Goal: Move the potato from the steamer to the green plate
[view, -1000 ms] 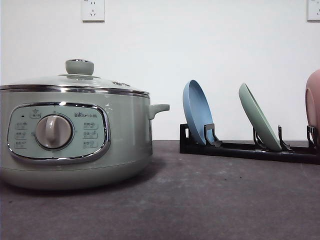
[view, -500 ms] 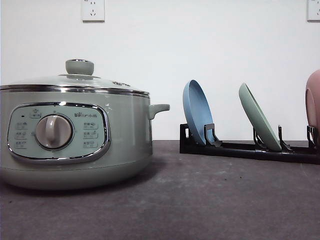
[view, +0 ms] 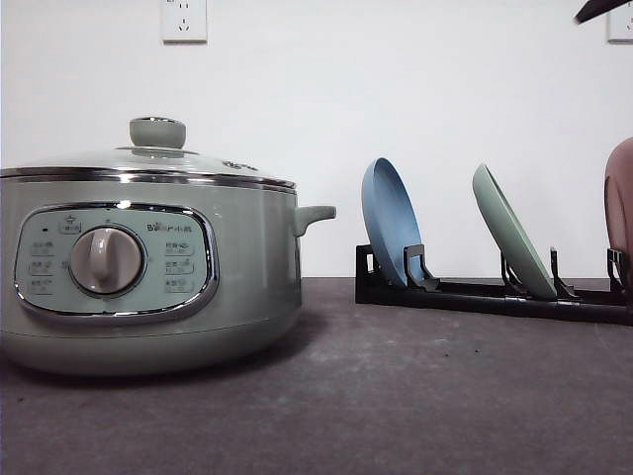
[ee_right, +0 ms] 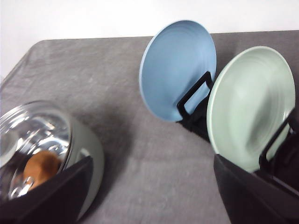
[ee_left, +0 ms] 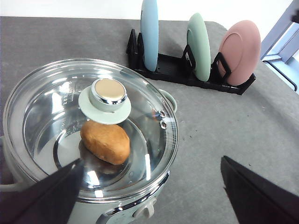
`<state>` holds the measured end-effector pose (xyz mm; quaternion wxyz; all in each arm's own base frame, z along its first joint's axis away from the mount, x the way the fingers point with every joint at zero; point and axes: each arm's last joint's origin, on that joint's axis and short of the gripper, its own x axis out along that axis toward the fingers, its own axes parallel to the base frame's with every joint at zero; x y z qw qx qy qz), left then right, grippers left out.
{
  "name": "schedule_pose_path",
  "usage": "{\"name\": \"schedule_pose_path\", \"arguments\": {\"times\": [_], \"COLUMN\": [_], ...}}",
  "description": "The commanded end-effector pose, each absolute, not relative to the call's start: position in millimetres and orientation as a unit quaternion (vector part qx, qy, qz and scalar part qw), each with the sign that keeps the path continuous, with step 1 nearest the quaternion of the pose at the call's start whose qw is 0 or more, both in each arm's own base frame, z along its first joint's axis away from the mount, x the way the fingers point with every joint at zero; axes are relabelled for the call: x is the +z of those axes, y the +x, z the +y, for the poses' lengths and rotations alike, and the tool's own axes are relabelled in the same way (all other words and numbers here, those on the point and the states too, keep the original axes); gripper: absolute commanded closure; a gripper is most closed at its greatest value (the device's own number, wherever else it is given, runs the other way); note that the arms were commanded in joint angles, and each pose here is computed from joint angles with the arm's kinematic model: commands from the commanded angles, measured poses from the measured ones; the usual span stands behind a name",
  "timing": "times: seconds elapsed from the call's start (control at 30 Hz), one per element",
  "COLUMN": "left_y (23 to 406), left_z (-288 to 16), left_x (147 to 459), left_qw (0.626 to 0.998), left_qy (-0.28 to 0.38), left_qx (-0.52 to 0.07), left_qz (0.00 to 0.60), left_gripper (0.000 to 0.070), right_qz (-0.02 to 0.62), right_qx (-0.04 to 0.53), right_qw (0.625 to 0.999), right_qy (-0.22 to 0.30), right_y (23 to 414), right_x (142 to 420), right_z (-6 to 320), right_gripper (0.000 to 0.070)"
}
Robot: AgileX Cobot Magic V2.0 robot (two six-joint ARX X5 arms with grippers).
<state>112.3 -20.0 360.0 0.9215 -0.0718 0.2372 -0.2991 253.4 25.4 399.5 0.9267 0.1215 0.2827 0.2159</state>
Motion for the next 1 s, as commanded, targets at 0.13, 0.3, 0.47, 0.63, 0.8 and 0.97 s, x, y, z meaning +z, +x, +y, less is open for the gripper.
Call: {"name": "schedule_pose_path", "arguments": {"times": [0.13, 0.3, 0.47, 0.63, 0.8, 0.97], "left_y": [112, 112, 112, 112, 112, 112], "left_z": [-20, -20, -20, -20, -20, -20], "left_x": [367, 367, 367, 367, 367, 367], "left_qw": [0.924, 0.924, 0.924, 0.924, 0.924, 0.924], "left_qy": [-0.062, -0.062, -0.061, -0.061, -0.061, -0.062], "left_qx": [-0.304, -0.304, -0.305, -0.305, -0.305, -0.305], "left_qz": [0.222, 0.222, 0.222, 0.222, 0.222, 0.222], "left_gripper": [0.0105, 0.0105, 0.0105, 0.0104, 0.0105, 0.0104], "right_qz": [0.308, 0.328, 0.335, 0.350, 0.362, 0.372], "right_qx": [0.210, 0.196, 0.185, 0.172, 0.152, 0.150], "right_qw": [0.919, 0.915, 0.916, 0.914, 0.914, 0.910], "right_qy": [0.130, 0.127, 0.120, 0.113, 0.105, 0.105], "right_y": [311, 349, 378, 399, 410, 416], "right_x": [392, 372, 345, 319, 301, 291], "right_z": [29, 34, 41, 47, 49, 51], "right_gripper": [0.0178, 0.0178, 0.0178, 0.0178, 0.0181, 0.0283]}}
